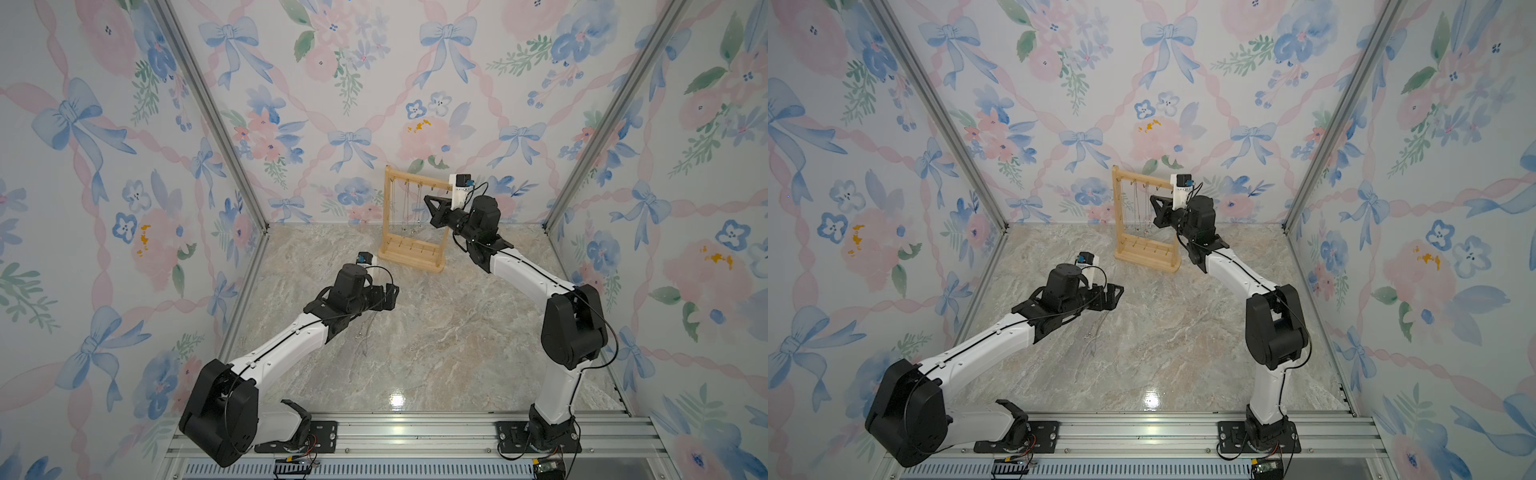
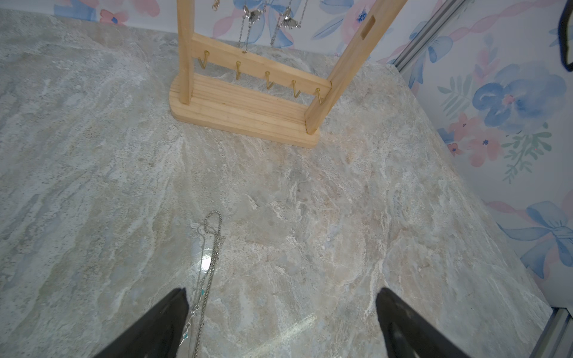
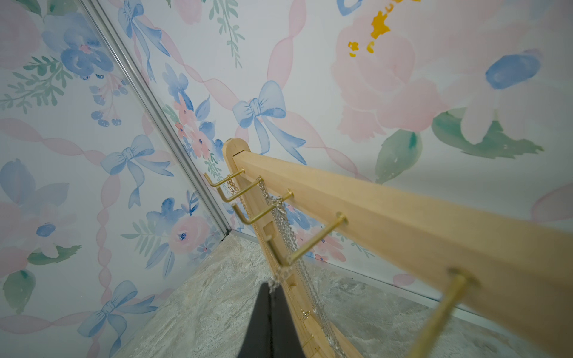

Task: Take the necklace off the jewelry display stand
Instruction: Take off the necklace from the stand.

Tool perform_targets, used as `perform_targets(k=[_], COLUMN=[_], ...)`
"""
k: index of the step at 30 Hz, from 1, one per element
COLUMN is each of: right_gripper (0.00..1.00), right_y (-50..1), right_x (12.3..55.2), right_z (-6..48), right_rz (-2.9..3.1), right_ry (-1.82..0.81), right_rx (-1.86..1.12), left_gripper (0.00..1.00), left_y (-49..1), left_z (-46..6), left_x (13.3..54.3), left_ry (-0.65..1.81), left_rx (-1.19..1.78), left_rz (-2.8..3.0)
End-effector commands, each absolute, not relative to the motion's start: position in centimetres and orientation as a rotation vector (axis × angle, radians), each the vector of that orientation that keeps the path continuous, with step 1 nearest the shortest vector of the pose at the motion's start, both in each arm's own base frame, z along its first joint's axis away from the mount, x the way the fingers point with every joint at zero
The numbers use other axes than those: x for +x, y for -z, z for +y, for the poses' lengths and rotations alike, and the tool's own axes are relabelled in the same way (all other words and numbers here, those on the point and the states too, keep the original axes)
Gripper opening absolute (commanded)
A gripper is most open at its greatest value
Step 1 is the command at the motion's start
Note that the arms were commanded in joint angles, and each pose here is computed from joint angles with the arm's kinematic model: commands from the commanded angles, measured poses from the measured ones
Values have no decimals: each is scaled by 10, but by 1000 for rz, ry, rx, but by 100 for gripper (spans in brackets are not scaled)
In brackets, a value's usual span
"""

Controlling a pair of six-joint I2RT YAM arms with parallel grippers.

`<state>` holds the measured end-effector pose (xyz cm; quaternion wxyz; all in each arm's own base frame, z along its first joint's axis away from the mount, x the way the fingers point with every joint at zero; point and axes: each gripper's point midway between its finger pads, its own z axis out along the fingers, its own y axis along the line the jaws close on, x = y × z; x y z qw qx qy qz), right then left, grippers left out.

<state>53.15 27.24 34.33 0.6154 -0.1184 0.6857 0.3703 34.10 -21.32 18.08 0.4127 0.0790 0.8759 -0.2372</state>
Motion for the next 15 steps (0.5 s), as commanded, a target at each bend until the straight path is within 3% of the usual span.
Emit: perform_targets(k=[1, 15], right_gripper=[0, 0], right_y=[-367, -382], right_x=[521, 514], right_z=[269, 261], right_rz=[1541, 1480], right_ry=[-862, -948], right_rx=[-298, -251], left_gripper=[98, 98], left_y=[-177, -175], left_z=[-213, -213], left_x=[341, 341], left_ry=[602, 601], left_rx=[195, 195], left_rz=[2215, 2220])
